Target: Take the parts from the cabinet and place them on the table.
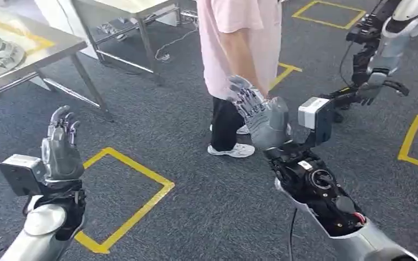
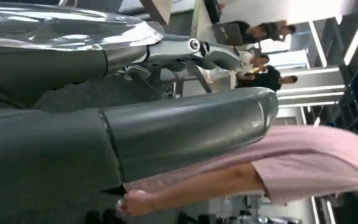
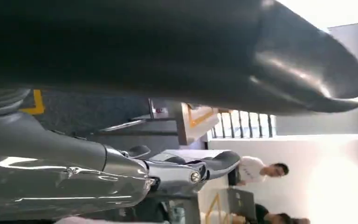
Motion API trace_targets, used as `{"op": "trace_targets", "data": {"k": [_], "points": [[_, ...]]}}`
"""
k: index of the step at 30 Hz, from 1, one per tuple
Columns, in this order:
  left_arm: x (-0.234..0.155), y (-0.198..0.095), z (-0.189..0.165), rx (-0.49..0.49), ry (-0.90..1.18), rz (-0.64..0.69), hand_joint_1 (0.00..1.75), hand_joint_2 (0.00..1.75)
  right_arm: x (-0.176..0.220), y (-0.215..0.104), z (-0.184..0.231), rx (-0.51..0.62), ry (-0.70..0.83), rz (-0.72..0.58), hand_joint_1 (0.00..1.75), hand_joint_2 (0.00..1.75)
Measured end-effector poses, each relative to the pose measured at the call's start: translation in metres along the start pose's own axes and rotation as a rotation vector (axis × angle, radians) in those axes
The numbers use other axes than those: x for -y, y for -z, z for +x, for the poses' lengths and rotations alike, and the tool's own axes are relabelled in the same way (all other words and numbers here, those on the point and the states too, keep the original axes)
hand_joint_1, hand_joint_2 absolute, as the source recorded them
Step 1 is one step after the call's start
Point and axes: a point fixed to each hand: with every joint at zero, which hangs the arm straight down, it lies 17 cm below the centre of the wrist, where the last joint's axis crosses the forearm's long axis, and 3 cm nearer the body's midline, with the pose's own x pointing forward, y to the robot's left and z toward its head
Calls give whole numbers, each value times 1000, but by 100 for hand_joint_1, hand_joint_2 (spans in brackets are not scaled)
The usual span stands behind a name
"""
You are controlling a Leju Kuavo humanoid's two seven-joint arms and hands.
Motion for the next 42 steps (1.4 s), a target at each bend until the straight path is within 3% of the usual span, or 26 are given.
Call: {"op": "trace_targets", "data": {"k": [42], "points": [[3, 0, 2, 7, 0, -13, 0, 0, 2, 2, -6, -8, -9, 3, 0, 0]]}}
